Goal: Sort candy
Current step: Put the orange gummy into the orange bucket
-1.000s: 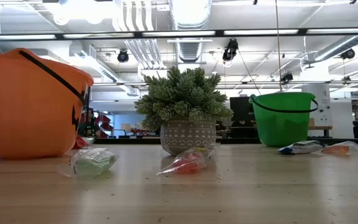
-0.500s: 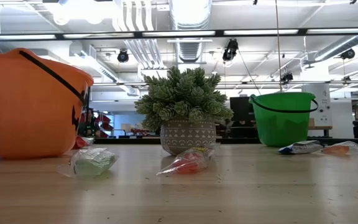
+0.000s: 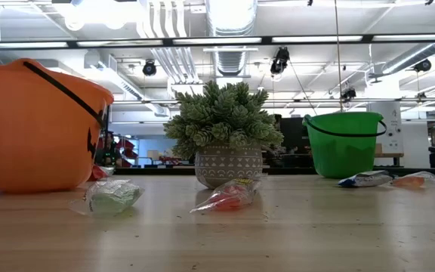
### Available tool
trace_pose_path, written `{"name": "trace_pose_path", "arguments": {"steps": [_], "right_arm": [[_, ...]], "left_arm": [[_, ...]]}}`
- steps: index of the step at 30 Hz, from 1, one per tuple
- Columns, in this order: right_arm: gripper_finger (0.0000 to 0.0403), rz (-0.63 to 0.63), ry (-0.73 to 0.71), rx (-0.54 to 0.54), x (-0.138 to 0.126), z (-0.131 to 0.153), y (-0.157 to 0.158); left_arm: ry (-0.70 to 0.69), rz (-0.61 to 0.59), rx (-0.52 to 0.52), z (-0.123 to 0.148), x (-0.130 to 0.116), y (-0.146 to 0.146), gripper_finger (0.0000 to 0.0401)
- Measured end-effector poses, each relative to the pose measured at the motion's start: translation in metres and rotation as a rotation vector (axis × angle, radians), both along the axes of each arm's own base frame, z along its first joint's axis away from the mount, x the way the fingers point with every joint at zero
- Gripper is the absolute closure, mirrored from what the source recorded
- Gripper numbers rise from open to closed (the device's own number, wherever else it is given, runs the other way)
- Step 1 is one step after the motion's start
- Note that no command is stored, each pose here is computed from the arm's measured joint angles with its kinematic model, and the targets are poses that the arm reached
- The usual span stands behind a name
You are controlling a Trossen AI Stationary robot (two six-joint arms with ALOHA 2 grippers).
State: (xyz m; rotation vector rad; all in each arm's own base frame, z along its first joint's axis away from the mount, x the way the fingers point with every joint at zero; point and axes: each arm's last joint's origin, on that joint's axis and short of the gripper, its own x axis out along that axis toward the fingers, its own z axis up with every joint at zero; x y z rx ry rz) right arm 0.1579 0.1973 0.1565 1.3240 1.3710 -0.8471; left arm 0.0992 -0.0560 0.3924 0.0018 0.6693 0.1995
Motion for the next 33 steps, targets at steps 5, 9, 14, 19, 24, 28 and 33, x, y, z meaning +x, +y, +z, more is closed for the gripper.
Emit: {"name": "trace_pose_path", "arguments": {"steps": [5,9,14,19,24,28,33], "right_arm": [[0.0286,-0.002,0.010,-0.012,-0.002,-0.004,-0.003],[0.0341,-0.009,0.016,-0.015,-0.003,-0.006,-0.004],[0.0390,-0.003,0.014,-0.013,-0.003,-0.006,-0.003],[0.0394,0.008,0.007,0.020,-0.001,-0.003,0.000],[0.0394,0.014,-0.023,0.052,0.004,0.010,0.005],[0.0394,0.000,-0.062,0.035,0.008,0.020,0.009],[0.0394,-0.042,-0.200,-0.058,0.019,0.036,0.010]], "left_arm": [[0.000,0.000,0.000,0.000,0.000,0.000,0.0262],[0.000,0.000,0.000,0.000,0.000,0.000,0.0262],[0.000,0.000,0.000,0.000,0.000,0.000,0.0262],[0.000,0.000,0.000,0.000,0.000,0.000,0.0262],[0.000,0.000,0.000,0.000,0.000,0.000,0.0262],[-0.002,0.005,-0.006,0.000,0.000,0.000,0.0262],[-0.010,0.017,0.001,0.000,0.000,0.000,0.0262]]}}
